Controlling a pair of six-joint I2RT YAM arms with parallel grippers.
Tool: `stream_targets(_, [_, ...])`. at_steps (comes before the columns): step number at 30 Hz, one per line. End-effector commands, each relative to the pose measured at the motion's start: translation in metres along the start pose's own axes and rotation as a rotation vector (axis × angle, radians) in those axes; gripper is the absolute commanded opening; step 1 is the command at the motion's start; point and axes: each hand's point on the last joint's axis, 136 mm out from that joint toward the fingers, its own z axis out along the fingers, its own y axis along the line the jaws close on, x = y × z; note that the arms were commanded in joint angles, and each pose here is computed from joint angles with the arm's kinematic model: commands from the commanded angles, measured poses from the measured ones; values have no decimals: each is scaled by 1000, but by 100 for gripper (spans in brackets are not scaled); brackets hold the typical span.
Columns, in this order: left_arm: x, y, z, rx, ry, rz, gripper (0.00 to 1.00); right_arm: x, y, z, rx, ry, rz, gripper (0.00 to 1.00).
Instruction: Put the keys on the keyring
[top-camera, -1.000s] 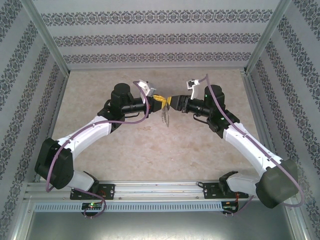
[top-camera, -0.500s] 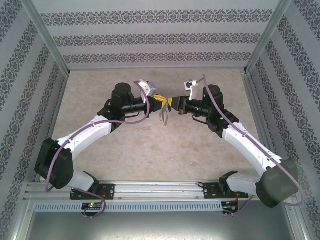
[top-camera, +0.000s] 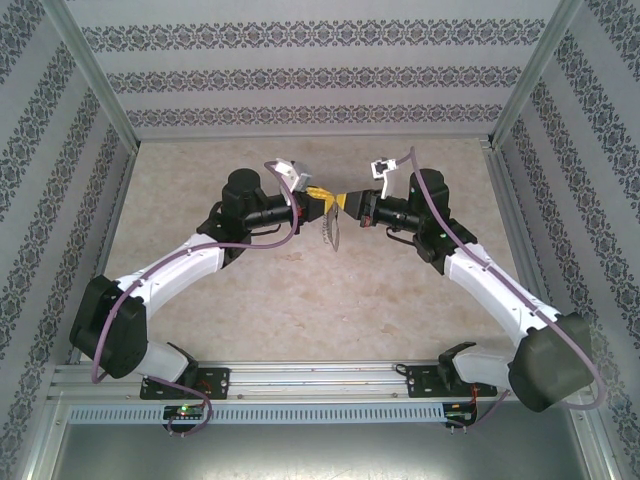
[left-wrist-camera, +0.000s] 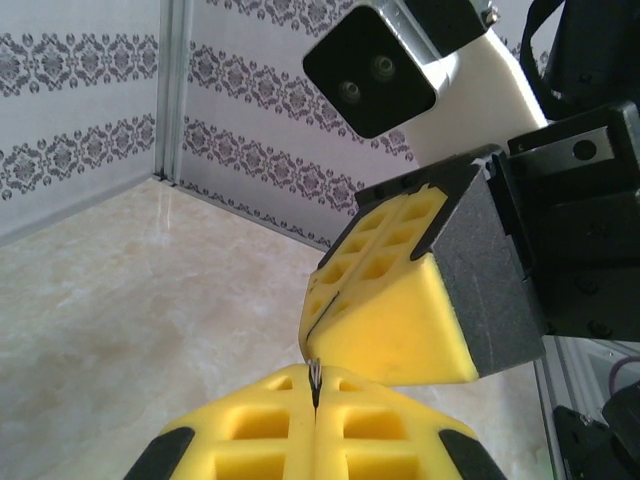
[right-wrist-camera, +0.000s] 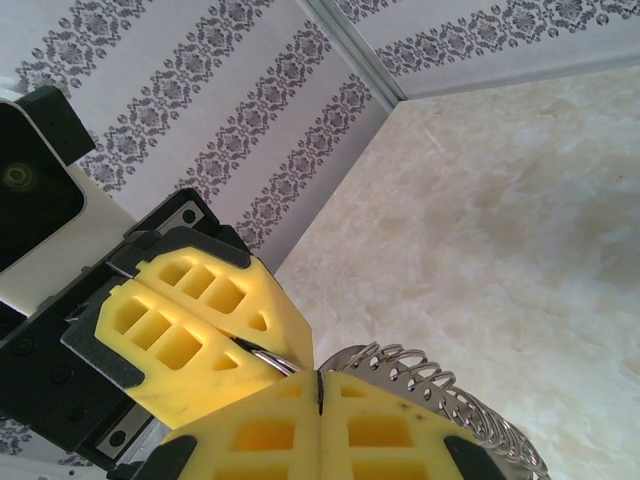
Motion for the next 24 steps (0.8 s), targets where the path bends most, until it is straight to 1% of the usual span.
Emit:
stream_targets(1, [-47, -18, -10, 33, -183, 99, 0, 12, -13, 2, 7, 30, 44, 0])
stream_targets(6, [-56, -17, -16, 18, -266, 116, 0, 9, -23, -4, 11, 17, 67, 0])
stream_targets(8, [-58, -17, -17, 20, -280, 116, 0, 8, -24, -4, -4, 16, 82, 0])
stream_targets(11, [-62, -22, -18, 56, -322, 129, 0, 12, -17, 5, -72, 46, 103, 0])
stream_targets(15, [-63, -23, -14, 79, -328, 119, 0, 19, -12, 12, -123, 98, 105, 0])
stream_targets(17, [-62, -22, -16, 72, -339, 121, 0, 23, -17, 9, -108, 105, 109, 0])
stream_targets(21, [-64, -21, -18, 63, -356, 128, 0, 18, -38, -4, -56, 67, 145, 0])
stream_targets(24, [-67, -22, -17, 79, -386, 128, 0, 25, -33, 5, -96, 96, 162, 0])
